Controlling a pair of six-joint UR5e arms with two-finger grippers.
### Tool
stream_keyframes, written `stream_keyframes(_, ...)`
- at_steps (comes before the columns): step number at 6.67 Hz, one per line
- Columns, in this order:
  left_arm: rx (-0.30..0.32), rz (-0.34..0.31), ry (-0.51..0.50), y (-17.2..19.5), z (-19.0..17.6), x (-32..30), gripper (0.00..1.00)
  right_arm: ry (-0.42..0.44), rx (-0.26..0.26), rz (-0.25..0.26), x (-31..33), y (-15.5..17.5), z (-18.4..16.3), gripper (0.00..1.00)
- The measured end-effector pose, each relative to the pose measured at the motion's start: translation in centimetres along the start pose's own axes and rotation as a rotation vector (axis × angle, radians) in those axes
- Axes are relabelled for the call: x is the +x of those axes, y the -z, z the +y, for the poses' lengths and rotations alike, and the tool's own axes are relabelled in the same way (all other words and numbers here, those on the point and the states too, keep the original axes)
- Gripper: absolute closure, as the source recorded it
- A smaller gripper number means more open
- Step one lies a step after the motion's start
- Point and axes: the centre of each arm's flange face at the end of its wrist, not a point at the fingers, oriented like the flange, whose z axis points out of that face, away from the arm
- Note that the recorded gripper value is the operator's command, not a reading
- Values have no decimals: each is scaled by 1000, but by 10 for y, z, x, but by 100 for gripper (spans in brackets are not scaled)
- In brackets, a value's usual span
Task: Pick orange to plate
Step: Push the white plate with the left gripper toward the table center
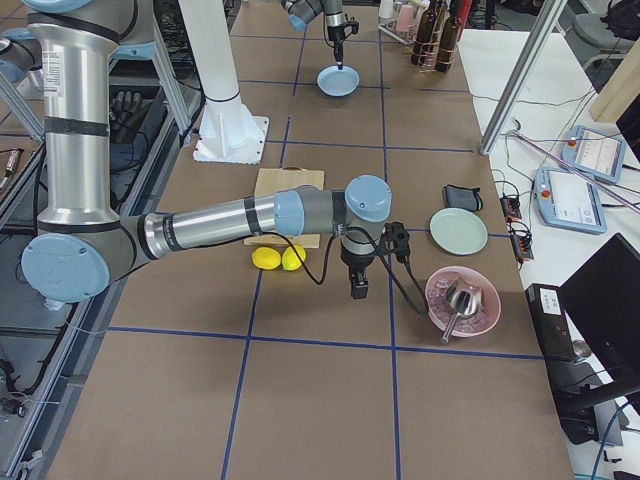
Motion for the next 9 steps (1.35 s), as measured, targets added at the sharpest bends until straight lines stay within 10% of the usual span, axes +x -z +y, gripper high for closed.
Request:
stream_keyframes(4, 50, 15, 120, -57, -122, 156, 100, 2, 2, -1, -1, 1, 0, 0)
stream_keyframes(7, -11, 20, 134, -128, -109, 291, 100, 4, 4, 0, -2, 2, -2, 0)
stream_keyframes(8, -19, 18, 133, -142, -102, 311, 62, 4, 4, 0, -2, 2, -2, 0)
stream_keyframes(9, -26, 15, 129, -149, -98, 317, 2, 4, 3, 0, -2, 2, -2, 0)
